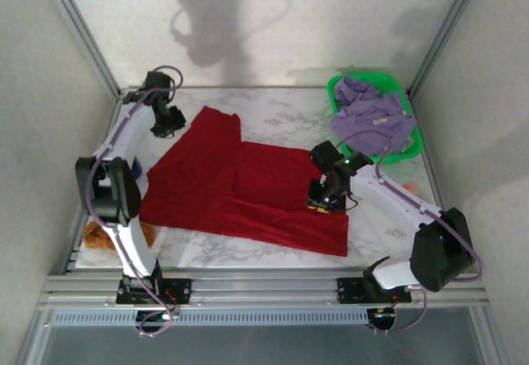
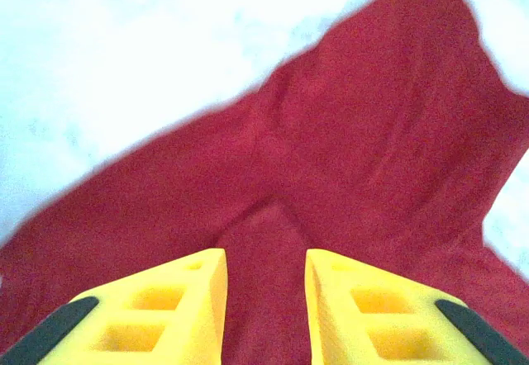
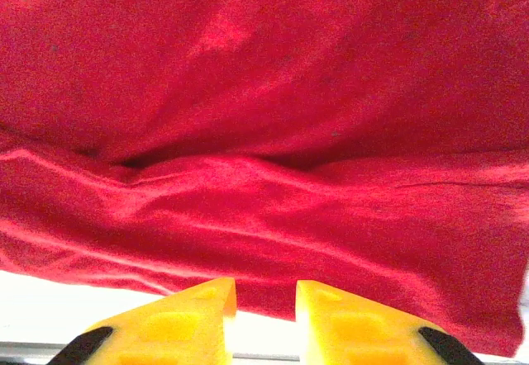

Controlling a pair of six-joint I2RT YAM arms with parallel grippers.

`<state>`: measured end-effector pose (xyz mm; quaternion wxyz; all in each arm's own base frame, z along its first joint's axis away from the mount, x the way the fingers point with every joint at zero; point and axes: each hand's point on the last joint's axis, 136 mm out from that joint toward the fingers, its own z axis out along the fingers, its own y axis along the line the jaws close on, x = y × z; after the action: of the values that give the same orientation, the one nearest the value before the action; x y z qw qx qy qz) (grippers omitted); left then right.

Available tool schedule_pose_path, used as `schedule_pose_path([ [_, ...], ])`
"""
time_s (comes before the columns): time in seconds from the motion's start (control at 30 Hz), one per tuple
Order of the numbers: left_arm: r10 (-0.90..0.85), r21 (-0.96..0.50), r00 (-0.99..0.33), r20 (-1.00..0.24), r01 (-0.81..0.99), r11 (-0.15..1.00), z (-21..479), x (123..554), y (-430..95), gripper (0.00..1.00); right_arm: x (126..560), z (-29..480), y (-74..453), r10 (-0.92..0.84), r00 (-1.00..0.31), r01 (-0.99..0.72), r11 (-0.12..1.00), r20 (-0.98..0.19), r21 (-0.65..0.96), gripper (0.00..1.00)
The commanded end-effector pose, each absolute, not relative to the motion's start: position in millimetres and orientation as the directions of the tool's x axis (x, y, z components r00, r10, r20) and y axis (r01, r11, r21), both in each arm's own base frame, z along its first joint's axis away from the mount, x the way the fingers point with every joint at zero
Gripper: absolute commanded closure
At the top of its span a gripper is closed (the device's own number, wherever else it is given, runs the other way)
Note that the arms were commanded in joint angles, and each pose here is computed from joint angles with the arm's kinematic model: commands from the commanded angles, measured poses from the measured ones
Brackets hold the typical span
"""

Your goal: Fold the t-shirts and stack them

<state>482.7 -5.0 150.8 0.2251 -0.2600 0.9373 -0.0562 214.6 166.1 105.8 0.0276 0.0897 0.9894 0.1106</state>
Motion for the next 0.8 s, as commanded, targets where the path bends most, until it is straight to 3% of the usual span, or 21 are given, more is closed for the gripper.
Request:
schedule_pose_path([
  [0.0, -0.413, -0.213, -0.828, -0.380, -0.357, 0.910, 122, 519, -13, 0.65, 222, 109, 158, 0.159, -0.987, 0.152, 0.975, -0.029, 0.163, 0.74],
  [0.07, -0.396, -0.252, -0.804, -0.444, -0.312, 0.916, 120, 547, -18, 0.59, 229, 110, 159, 0.162, -0.986, 0.155, 0.975, -0.036, 0.156, 0.74],
  [0.4, -0.349, -0.364, -0.771, -0.532, -0.164, 0.917, 87, 620, -35, 0.59, 252, 113, 167, 0.197, -0.980, 0.191, 0.972, -0.024, 0.136, 0.74],
  [0.77, -0.247, -0.190, -0.783, -0.570, -0.167, 0.967, 36, 650, -28, 0.59, 237, 119, 155, 0.248, -0.968, 0.245, 0.964, -0.024, 0.101, 0.74],
])
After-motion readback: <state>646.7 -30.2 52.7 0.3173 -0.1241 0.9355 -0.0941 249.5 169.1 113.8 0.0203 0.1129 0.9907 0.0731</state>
